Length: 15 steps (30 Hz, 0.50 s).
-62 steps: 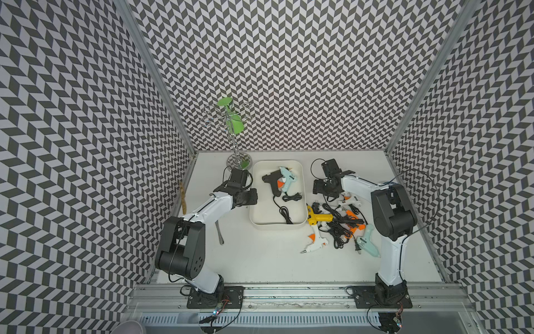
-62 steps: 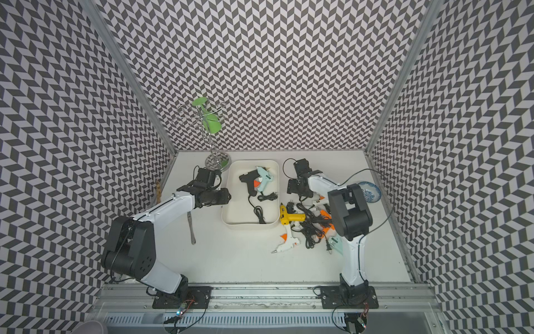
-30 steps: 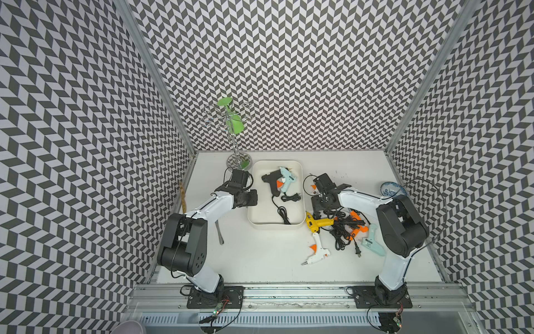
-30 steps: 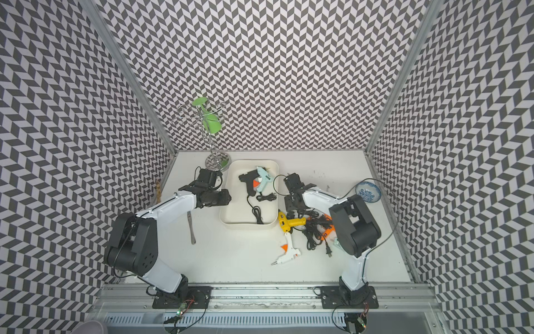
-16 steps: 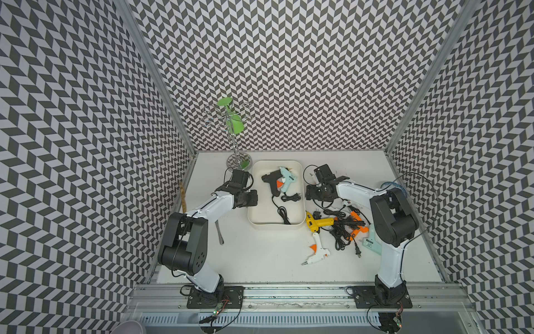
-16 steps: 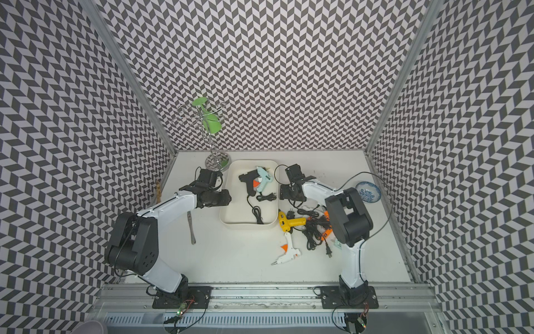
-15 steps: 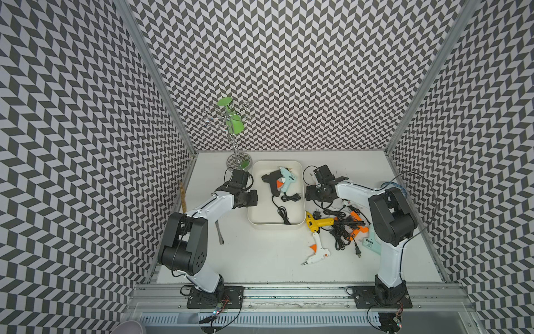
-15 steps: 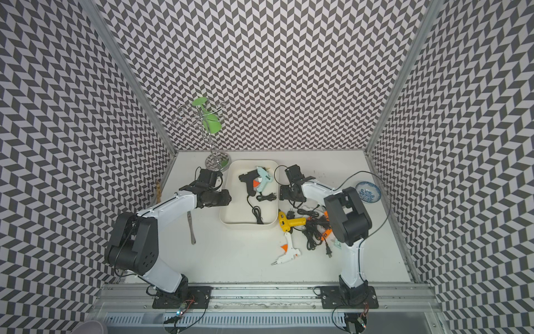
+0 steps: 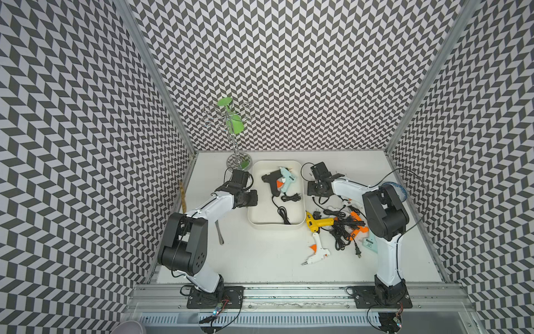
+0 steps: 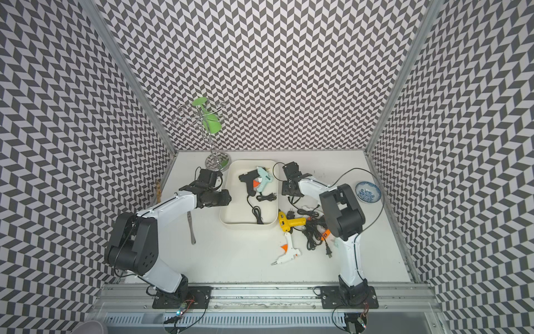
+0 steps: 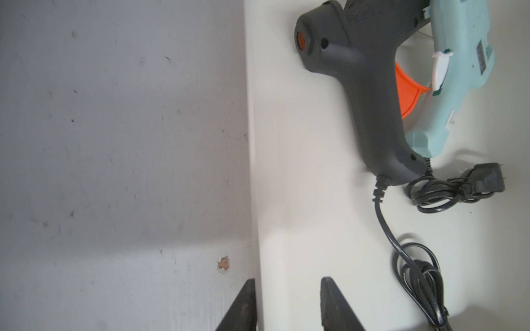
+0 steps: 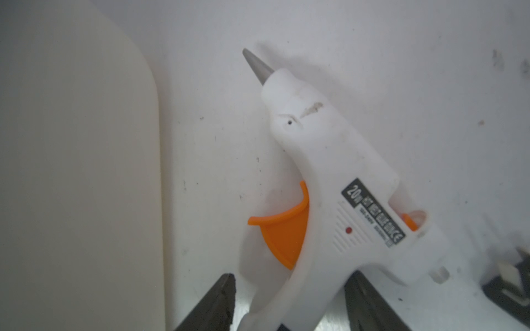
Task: Put the hot melt glue gun into the storage box
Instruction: Pick up the hot melt adhesive gun from the center of the board.
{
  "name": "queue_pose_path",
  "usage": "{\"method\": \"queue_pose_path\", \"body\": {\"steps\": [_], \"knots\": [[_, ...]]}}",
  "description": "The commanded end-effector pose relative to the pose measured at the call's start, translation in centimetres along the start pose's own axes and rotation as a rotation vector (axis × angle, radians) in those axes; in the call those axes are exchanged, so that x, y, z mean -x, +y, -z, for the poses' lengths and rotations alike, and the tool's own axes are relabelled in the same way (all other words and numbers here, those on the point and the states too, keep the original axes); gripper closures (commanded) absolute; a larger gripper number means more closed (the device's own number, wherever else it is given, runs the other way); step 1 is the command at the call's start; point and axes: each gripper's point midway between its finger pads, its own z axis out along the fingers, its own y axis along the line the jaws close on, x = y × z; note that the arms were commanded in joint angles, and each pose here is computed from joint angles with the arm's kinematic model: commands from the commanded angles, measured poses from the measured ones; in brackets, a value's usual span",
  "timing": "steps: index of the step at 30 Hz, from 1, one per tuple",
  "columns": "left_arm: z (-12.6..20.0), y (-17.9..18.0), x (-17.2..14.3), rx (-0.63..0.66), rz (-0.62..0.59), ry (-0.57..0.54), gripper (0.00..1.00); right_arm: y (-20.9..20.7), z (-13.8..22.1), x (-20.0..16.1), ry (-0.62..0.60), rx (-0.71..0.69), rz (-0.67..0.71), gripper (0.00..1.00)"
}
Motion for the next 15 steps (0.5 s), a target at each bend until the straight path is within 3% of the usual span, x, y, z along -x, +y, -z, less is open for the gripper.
{"method": "queue_pose_path", "body": {"steps": [1, 9, 15], "knots": [[0.5, -0.5, 0.5, -0.020, -0.015, -0.029, 0.61, -2.7, -1.8, -3.5, 0.110, -0.107, 0.075, 0.42], [0.4, -0.5, 0.5, -0.019, -0.013, -0.024, 0.61, -4.8, -2.2, -3.4, 0.113, -0.221, 0.166, 0.61], [0.5, -0.5, 0.4, -0.016, -0.014, -0.028, 0.61, -5.1, -2.9, -3.7, 0.134, -0.205, 0.175, 0.63]]}}
